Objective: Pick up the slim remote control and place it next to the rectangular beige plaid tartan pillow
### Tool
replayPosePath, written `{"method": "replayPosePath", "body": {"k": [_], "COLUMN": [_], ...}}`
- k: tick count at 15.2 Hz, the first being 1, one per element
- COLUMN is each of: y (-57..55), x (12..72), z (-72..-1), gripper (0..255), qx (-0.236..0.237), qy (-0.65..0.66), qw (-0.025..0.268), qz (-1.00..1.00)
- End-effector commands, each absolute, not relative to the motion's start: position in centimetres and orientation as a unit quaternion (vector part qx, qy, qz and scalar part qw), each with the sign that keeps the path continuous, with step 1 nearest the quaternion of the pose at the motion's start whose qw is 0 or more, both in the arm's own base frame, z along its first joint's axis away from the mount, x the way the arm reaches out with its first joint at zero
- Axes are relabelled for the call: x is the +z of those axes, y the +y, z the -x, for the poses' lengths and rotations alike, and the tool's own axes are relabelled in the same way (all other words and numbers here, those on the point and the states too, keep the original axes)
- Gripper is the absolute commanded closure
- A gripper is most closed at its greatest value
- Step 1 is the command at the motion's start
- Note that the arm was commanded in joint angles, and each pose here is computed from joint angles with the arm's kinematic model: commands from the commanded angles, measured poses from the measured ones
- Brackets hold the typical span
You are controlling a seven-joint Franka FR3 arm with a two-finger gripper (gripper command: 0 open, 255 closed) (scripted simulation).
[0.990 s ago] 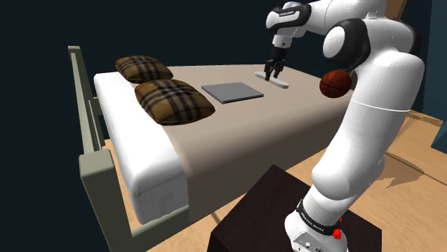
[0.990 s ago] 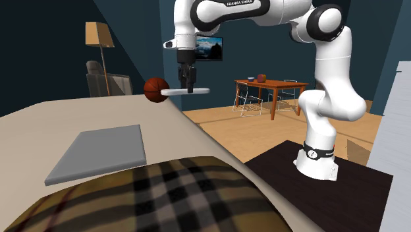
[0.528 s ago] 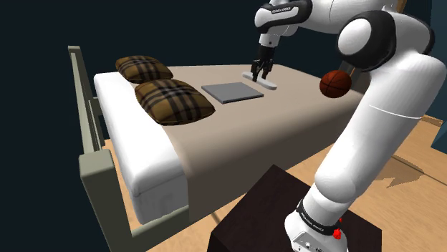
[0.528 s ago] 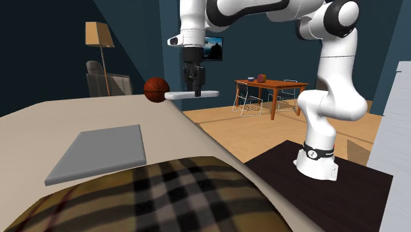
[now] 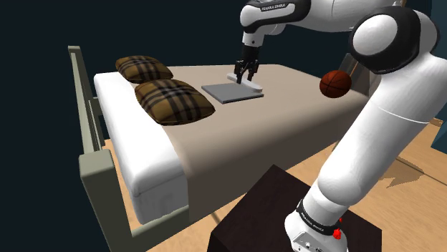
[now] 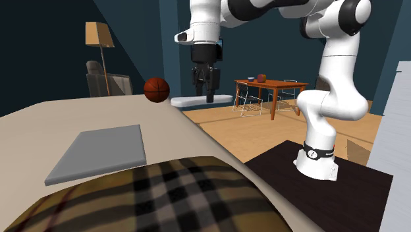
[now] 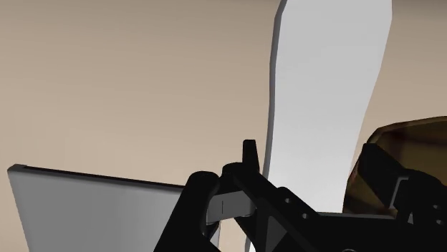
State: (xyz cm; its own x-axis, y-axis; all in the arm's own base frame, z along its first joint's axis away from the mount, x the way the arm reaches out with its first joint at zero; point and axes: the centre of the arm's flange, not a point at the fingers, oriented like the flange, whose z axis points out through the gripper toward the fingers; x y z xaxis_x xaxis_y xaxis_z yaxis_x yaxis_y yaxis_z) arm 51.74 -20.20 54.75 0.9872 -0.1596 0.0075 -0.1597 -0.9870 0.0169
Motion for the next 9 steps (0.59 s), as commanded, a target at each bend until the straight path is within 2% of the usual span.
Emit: {"method": "replayPosePath", "body": {"k": [1,9], "y": [-17.5,-7.3], "x": [54.9,54.9], "z": [-52.4,-55.1], "gripper": [255,255], "qx": [0.003,0.003], "qy": [-0.081,-0.081], "qw": [0.009,0.009], "qz": [-0.997,-0.997]}}
